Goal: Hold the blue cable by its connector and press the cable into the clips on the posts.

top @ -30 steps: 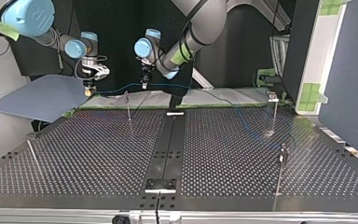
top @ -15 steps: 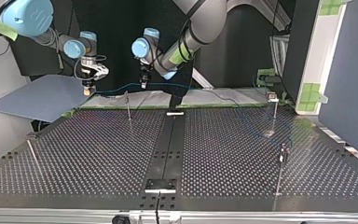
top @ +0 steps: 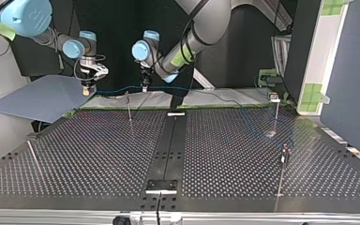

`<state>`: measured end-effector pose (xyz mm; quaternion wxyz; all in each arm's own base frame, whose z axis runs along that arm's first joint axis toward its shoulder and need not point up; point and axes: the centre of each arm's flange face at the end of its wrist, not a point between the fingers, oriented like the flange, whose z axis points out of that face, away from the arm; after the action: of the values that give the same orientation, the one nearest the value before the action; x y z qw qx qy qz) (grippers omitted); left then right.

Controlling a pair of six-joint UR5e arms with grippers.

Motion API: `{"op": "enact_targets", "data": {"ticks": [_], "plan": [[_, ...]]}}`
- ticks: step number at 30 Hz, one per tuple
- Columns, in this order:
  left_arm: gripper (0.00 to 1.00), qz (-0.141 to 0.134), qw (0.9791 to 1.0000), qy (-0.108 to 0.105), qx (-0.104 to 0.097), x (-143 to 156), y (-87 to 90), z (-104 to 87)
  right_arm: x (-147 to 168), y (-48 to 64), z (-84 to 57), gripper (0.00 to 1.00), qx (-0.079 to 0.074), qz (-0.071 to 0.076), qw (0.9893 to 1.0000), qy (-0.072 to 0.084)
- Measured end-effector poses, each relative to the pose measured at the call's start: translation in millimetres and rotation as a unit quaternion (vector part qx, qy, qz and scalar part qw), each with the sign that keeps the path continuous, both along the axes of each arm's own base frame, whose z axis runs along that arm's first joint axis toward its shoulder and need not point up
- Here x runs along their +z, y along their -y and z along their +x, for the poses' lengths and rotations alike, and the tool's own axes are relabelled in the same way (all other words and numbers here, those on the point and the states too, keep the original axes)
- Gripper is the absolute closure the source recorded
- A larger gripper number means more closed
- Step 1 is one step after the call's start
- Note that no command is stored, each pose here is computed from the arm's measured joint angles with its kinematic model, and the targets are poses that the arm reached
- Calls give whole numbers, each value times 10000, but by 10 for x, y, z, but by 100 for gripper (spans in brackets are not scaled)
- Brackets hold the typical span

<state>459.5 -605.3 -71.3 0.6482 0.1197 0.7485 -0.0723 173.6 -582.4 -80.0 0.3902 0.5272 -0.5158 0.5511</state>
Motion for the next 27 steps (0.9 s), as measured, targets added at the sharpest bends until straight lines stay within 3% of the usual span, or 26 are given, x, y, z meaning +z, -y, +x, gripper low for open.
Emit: {"op": "enact_targets", "data": {"ticks": [11, 27], "plan": [[100, -30, 10000, 24, 43, 16, -50, 98, 26, 19, -1, 100, 20, -75, 10000, 5], [100, -195, 9997, 140, 21, 147, -4, 284, 81, 136, -3, 100, 34, -192, 9991, 369]]}}
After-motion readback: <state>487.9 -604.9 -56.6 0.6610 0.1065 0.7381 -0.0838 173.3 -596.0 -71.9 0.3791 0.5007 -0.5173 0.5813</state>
